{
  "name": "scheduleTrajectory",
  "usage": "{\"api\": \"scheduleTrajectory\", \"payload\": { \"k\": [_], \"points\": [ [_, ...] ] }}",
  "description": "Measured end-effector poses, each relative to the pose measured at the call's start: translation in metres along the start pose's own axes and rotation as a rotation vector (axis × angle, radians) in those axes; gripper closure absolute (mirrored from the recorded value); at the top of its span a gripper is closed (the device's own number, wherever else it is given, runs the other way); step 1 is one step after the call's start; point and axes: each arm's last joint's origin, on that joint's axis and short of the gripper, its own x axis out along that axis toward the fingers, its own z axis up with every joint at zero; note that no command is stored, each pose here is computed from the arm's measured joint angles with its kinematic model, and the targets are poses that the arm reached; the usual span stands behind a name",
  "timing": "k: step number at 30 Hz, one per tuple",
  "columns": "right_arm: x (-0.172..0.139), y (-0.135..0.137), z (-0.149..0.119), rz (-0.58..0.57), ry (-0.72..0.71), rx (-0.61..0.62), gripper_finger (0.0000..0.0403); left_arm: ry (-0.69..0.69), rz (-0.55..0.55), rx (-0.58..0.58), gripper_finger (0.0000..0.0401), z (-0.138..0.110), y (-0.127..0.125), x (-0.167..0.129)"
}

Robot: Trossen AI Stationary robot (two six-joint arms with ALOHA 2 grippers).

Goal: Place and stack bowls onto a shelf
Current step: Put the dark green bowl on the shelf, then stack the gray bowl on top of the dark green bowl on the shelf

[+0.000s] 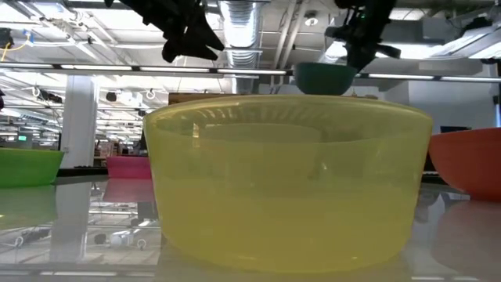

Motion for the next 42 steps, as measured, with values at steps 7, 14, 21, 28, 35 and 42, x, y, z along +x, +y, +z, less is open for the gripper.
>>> {"api": "scheduleTrajectory", "payload": {
  "k": [7, 14, 21, 28, 35, 42],
  "points": [
    [0.014, 0.009, 0.009, -0.033, 0.042, -0.075, 0.0347, 0.050, -0.047, -0.072, 0.0244, -0.005, -0.007, -0.001],
    [0.018, 0.008, 0.012, -0.018, 0.050, -0.116, 0.0267, 0.185, -0.034, -0.054, 0.0244, -0.022, -0.013, 0.002],
    [-0.025, 0.002, 0.018, -0.004, -0.199, -0.134, 0.0168, 0.278, -0.107, -0.061, 0.0245, -0.040, -0.034, 0.018],
    [-0.074, -0.020, 0.003, 0.040, -0.281, -0.110, 0.0162, 0.459, -0.154, -0.042, 0.0260, -0.081, -0.064, 0.047],
    [-0.095, -0.025, -0.022, 0.036, -0.221, -0.159, 0.0167, 0.526, -0.071, -0.019, 0.0268, -0.114, -0.072, 0.075],
    [-0.107, -0.022, -0.036, 0.065, -0.227, -0.211, 0.0168, 0.586, -0.031, -0.053, 0.0269, -0.138, -0.073, 0.096]
  ]
}}
